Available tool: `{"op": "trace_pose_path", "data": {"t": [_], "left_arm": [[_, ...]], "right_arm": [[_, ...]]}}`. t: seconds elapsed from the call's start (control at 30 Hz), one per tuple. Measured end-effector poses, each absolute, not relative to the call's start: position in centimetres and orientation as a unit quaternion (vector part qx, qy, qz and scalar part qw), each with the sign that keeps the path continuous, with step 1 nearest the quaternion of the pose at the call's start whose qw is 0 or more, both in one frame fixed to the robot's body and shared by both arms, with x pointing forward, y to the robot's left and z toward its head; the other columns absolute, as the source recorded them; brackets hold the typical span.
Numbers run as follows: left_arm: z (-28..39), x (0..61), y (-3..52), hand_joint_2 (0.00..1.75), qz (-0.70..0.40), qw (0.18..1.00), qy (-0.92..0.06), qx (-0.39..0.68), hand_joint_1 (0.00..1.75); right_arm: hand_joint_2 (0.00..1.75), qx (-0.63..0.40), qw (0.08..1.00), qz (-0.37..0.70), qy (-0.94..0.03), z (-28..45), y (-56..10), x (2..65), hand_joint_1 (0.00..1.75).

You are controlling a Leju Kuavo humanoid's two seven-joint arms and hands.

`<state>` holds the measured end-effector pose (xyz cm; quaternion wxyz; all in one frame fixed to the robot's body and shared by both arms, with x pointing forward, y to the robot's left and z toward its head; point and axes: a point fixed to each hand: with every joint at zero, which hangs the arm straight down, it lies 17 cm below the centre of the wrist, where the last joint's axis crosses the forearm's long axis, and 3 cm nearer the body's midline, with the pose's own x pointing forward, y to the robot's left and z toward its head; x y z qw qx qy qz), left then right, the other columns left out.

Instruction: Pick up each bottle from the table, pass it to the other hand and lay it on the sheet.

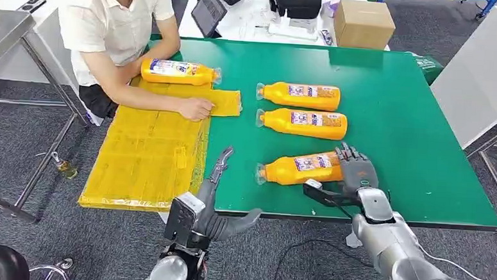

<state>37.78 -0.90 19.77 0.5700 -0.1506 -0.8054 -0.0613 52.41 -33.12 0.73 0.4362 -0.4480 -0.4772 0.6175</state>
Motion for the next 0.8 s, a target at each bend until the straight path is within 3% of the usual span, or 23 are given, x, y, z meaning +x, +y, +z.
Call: {"op": "trace_pose_path", "data": {"t": [0.13, 0.4, 0.8], "left_arm": [[20.0, 37.8, -1.0, 1.75, -0.063, 0.566, -0.808, -0.152, 0.00], [21.1, 37.5, -1.7, 1.75, -0.067, 0.547, -0.818, -0.163, 0.00], [21.1, 37.4, -1.9, 1.75, -0.060, 0.543, -0.820, -0.169, 0.00]], "right_arm": [[1.75, -0.429, 0.439, 0.617, -0.494, 0.5, -32.9, 52.0, 1.75], [1.75, -0.290, 0.481, 0.531, -0.635, -0.2, -30.1, 47.8, 1.75], [1.75, -0.281, 0.502, 0.482, -0.661, -0.5, -30.2, 46.4, 1.75]]}}
